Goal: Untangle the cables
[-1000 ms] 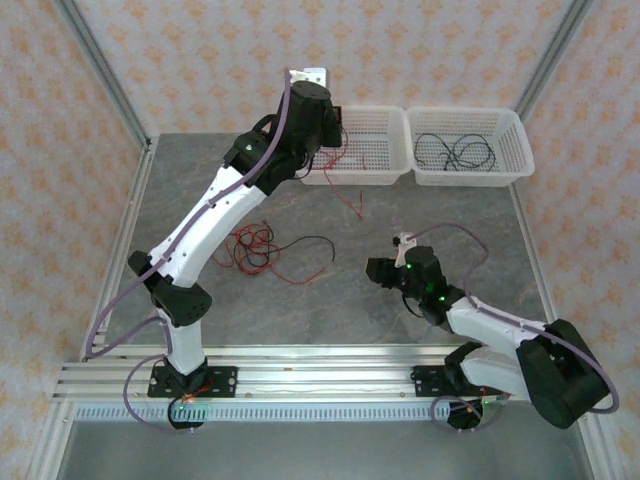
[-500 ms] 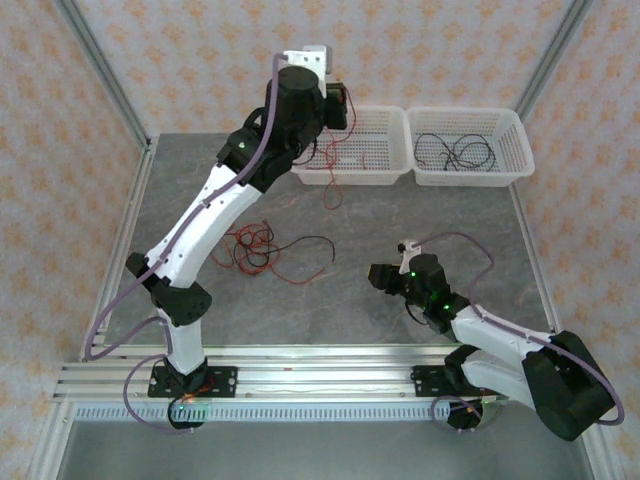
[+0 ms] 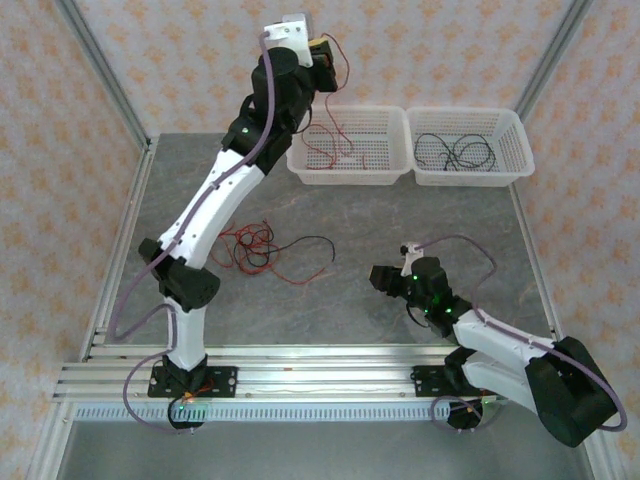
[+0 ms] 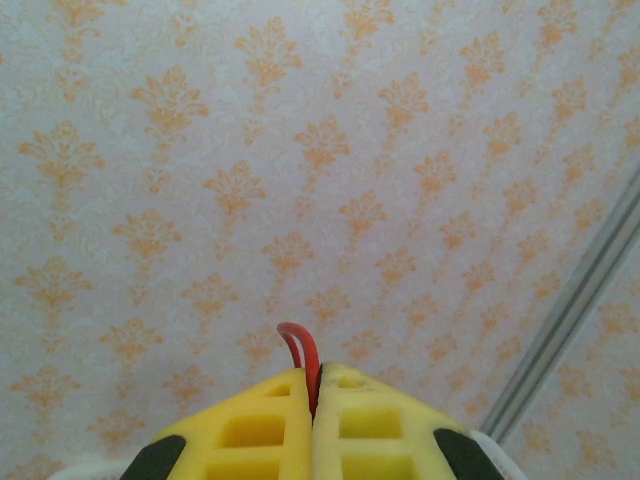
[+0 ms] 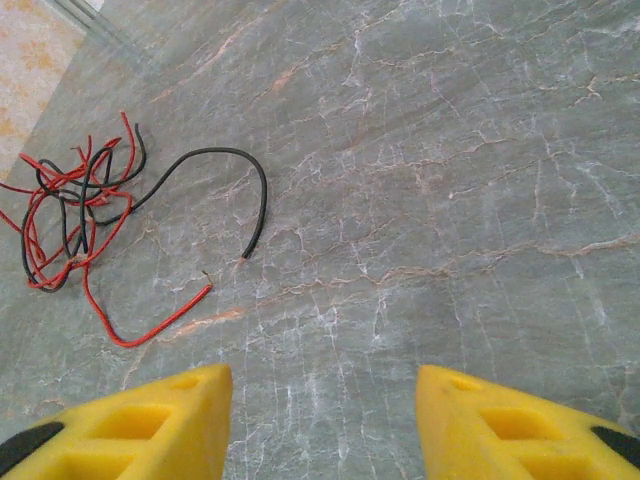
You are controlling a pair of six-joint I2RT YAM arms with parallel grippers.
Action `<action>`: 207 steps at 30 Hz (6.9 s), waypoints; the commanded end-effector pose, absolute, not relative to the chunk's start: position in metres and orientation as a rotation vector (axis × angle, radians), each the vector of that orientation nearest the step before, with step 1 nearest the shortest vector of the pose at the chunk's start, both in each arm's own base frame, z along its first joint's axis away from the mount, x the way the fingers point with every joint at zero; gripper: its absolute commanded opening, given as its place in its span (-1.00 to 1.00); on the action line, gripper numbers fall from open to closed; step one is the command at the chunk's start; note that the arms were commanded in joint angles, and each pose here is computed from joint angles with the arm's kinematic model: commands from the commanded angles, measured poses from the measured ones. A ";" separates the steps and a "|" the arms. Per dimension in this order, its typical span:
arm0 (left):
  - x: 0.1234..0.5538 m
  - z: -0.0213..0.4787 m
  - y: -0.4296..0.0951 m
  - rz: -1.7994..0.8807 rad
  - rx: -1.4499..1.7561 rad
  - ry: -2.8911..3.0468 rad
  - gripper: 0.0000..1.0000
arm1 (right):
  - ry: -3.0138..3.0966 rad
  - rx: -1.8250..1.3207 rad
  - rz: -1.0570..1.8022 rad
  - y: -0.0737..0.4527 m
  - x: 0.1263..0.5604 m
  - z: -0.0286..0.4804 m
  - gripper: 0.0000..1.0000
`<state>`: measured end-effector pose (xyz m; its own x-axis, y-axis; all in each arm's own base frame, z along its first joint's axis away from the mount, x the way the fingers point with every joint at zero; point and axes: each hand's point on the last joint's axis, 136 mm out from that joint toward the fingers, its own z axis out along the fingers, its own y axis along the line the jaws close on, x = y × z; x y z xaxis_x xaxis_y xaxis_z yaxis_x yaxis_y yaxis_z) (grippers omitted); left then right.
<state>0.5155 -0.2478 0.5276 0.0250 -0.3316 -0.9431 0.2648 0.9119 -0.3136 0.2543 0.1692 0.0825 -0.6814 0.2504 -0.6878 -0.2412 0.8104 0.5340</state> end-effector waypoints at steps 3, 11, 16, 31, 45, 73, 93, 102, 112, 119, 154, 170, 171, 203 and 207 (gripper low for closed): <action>0.558 0.512 -0.245 -0.483 -0.063 1.385 -1.00 | 2.152 0.033 0.794 0.167 0.253 0.087 0.02; 0.624 0.404 -0.255 -0.545 -0.101 1.545 -1.00 | 2.148 0.046 0.800 0.166 0.250 0.085 0.02; 0.638 0.332 -0.280 -0.621 -0.053 1.698 -1.00 | 2.163 0.038 0.799 0.167 0.250 0.082 0.01; 0.637 0.171 -0.307 -0.660 0.009 2.087 -0.94 | 2.169 0.045 0.801 0.167 0.250 0.080 0.02; 0.633 0.185 -0.289 -0.514 0.038 2.116 0.42 | 2.168 0.052 0.806 0.166 0.249 0.080 0.02; 0.421 0.318 -0.165 -0.486 -0.203 1.942 0.56 | 2.380 -0.296 0.689 0.249 0.258 0.070 -0.01; 0.292 0.257 -0.061 -0.288 -0.494 1.980 0.55 | 2.446 -0.567 0.766 0.397 0.271 0.077 -0.08; 0.263 0.262 -0.045 -0.323 -0.571 1.941 0.51 | 2.464 -0.492 0.822 0.442 0.300 0.071 -0.19; 0.237 0.265 -0.027 -0.329 -0.636 1.916 0.48 | 2.481 -0.403 0.688 0.454 0.332 0.057 -0.28; 0.236 0.266 -0.029 -0.341 -0.631 1.916 0.48 | 2.486 -0.367 0.641 0.452 0.339 0.050 -0.28; 0.277 0.150 -0.087 -0.480 -0.588 2.138 0.51 | 2.319 -0.282 0.726 0.379 0.307 0.135 -1.00; 0.299 0.121 -0.158 -0.455 -0.480 2.249 0.51 | 2.474 -0.015 0.372 0.268 0.303 0.069 -0.64; 0.300 0.121 -0.159 -0.448 -0.482 2.251 0.51 | 2.478 -0.010 0.342 0.264 0.303 0.068 -0.60; 0.275 0.229 -0.097 -0.303 -0.517 2.047 0.54 | 2.238 -0.970 0.182 0.352 0.325 0.104 -0.07; 0.262 0.238 -0.081 -0.293 -0.549 2.012 0.55 | 2.190 -1.042 0.109 0.362 0.340 0.101 -0.07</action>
